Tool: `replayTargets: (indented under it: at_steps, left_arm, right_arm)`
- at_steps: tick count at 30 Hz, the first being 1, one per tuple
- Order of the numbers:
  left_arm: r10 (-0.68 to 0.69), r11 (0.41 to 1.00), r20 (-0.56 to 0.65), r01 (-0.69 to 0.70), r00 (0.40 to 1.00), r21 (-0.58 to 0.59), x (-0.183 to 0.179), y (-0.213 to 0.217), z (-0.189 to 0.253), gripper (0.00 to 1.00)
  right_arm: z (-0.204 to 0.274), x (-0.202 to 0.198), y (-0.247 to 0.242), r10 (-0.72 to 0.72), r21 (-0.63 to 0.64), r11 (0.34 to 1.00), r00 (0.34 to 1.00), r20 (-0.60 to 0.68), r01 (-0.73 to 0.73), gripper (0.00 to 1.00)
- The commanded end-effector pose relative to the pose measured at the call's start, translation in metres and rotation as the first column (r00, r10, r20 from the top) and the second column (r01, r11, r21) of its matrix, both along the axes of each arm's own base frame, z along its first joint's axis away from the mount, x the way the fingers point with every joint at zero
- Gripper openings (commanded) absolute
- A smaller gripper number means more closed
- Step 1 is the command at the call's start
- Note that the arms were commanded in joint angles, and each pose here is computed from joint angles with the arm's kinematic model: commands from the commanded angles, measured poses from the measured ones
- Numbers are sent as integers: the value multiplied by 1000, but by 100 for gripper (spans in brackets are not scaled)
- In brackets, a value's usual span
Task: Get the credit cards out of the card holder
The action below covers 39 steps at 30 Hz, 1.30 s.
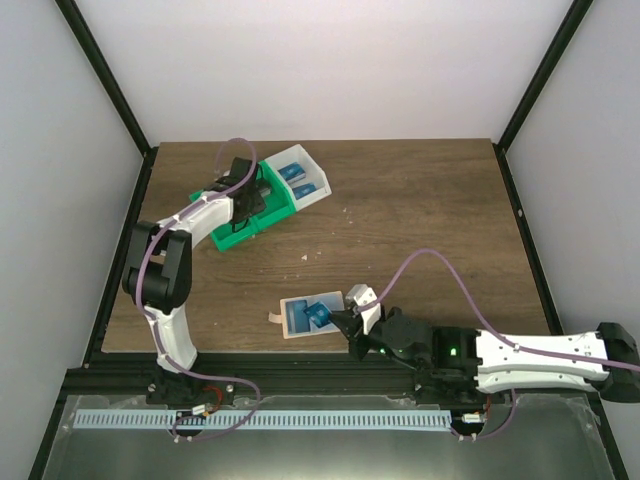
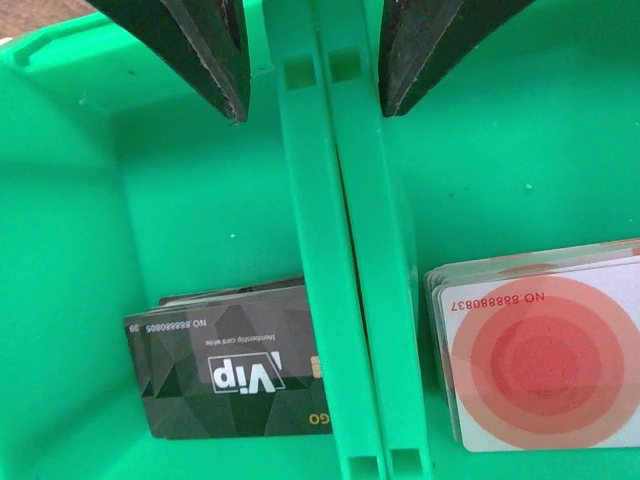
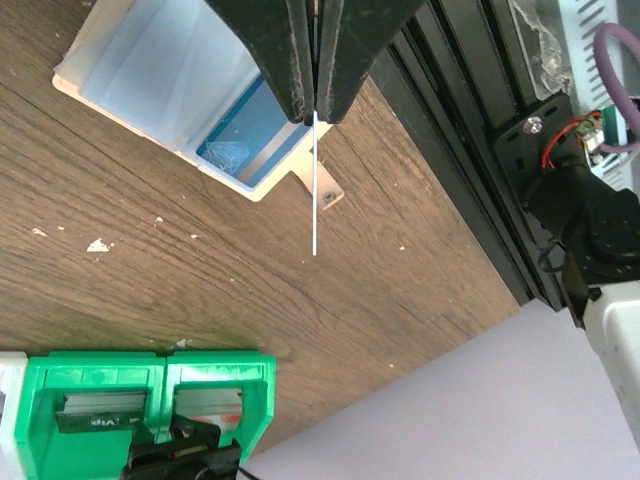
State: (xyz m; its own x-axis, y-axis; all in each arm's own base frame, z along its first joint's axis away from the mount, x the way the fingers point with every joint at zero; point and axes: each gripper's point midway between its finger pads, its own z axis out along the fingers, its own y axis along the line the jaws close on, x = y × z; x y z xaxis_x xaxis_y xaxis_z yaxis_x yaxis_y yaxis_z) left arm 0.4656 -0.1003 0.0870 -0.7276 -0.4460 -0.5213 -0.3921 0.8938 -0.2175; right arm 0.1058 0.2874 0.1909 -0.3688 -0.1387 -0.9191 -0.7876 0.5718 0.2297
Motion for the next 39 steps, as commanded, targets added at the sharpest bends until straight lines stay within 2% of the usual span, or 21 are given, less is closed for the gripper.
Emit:
replayTargets:
  at_steps: [1, 9, 14, 21, 24, 28, 33, 39]
  left_arm:
    - [-10, 1000, -12, 10, 1000, 13, -4, 4, -1, 36]
    - [-21, 1000, -25, 22, 999, 4, -16, 5, 2, 22]
    - [-21, 1000, -35, 20, 999, -13, -28, 5, 1, 20]
    - [-30, 998, -28, 28, 999, -61, -51, 3, 5, 21]
    - [-37, 997, -27, 36, 999, -62, -59, 4, 11, 27]
    - [-47, 996, 10, 48, 999, -76, -66, 5, 26, 42]
    - [-78, 991, 99, 87, 992, -99, -72, 3, 66, 58]
    - [-140, 986, 199, 156, 970, -64, -96, 9, 110, 71]
  right_arm:
    - [33, -3, 0, 7, 116, 993, 1000, -4, -6, 1]
    - [46, 2, -7, -34, 156, 987, 999, 2, 33, 1]
    - [67, 2, -9, -38, 234, 972, 999, 0, 37, 0]
    - [87, 26, -17, -174, 255, 955, 983, 58, 154, 0]
    - [98, 46, -24, -226, 303, 932, 972, 60, 198, 0]
    - [105, 73, -23, -220, 324, 926, 975, 44, 194, 1]
    - [90, 118, -18, -228, 302, 927, 974, -14, 221, 1]
    - [67, 179, -8, -267, 273, 916, 955, -132, 294, 0]
